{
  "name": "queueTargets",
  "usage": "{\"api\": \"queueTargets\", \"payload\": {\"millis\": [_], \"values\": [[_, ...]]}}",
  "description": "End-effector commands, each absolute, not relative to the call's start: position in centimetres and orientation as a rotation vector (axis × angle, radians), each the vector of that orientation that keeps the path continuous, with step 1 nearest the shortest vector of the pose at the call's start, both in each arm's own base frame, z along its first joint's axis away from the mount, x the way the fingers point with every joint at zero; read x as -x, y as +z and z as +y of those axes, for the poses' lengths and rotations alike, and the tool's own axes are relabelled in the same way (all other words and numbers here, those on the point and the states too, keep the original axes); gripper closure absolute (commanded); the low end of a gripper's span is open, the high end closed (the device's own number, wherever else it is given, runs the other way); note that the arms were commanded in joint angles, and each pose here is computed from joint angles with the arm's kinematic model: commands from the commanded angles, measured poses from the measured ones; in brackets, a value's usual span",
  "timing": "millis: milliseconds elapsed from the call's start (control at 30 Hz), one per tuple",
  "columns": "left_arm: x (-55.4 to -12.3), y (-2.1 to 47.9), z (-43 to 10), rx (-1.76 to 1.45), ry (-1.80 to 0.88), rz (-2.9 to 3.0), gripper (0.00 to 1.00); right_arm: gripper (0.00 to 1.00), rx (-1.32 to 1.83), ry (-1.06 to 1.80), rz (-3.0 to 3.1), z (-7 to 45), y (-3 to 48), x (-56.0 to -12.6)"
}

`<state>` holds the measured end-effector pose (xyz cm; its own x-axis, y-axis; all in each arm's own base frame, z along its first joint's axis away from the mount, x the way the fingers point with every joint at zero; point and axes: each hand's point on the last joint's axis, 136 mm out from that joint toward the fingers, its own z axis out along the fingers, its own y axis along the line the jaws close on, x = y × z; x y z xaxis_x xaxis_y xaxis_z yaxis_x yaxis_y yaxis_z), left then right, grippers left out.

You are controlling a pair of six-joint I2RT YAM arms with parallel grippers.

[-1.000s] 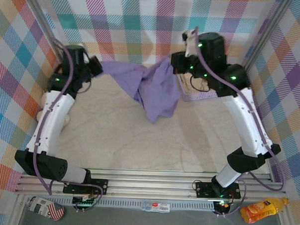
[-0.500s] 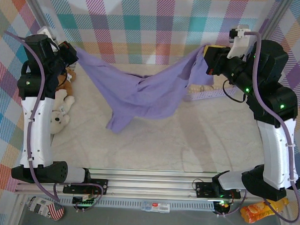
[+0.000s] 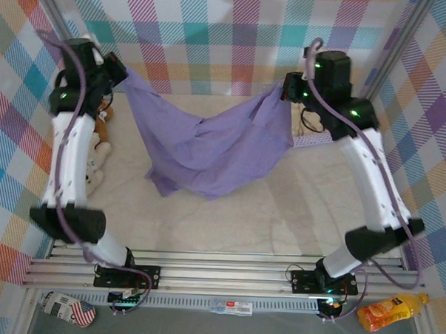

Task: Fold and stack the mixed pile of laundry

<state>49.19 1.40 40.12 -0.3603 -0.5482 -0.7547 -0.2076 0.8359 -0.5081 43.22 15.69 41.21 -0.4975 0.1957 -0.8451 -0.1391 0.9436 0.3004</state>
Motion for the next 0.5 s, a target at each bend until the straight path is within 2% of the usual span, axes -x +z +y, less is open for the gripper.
{"api": "queueTargets", "payload": {"millis": [0, 33, 67, 100, 133, 167, 200, 367, 467], "values": [[-53.9, 30.5, 1.9, 0.664, -0.363, 2.149, 1.0, 1.0, -0.177, 0.311, 2.154, 14.2, 34.4, -47.9], [-54.8, 28.4, 1.6, 0.666, -0.357, 2.206, 1.0, 1.0, -0.164, 0.314, 2.183, 14.7, 32.4, -49.0], [-55.4, 27.4, 1.3, 0.658, -0.355, 2.24, 0.97, 0.9, -0.15, 0.32, 2.21, 15.2, 30.8, -50.0], [-56.0, 26.3, 1.0, 0.654, -0.355, 2.279, 0.7, 0.7, -0.135, 0.324, 2.243, 15.7, 29.1, -50.9], [-56.4, 25.5, 0.8, 0.661, -0.355, 2.307, 0.33, 0.54, -0.126, 0.321, 2.279, 16.0, 27.7, -51.4], [-56.4, 25.0, 0.5, 0.666, -0.354, 2.332, 0.13, 0.42, -0.131, 0.308, 2.314, 16.0, 26.7, -51.6], [-56.4, 24.7, 0.4, 0.667, -0.352, 2.351, 0.0, 0.38, -0.135, 0.293, 2.346, 16.0, 26.0, -51.7], [-54.4, 25.3, -0.6, 0.614, -0.352, 2.383, 0.0, 0.29, -0.104, 0.319, 2.413, 16.3, 24.7, -49.8], [-51.1, 25.1, -2.8, 0.533, -0.436, 2.403, 0.0, 0.27, -0.082, 0.353, 2.465, 16.4, 23.3, -46.7]]}}
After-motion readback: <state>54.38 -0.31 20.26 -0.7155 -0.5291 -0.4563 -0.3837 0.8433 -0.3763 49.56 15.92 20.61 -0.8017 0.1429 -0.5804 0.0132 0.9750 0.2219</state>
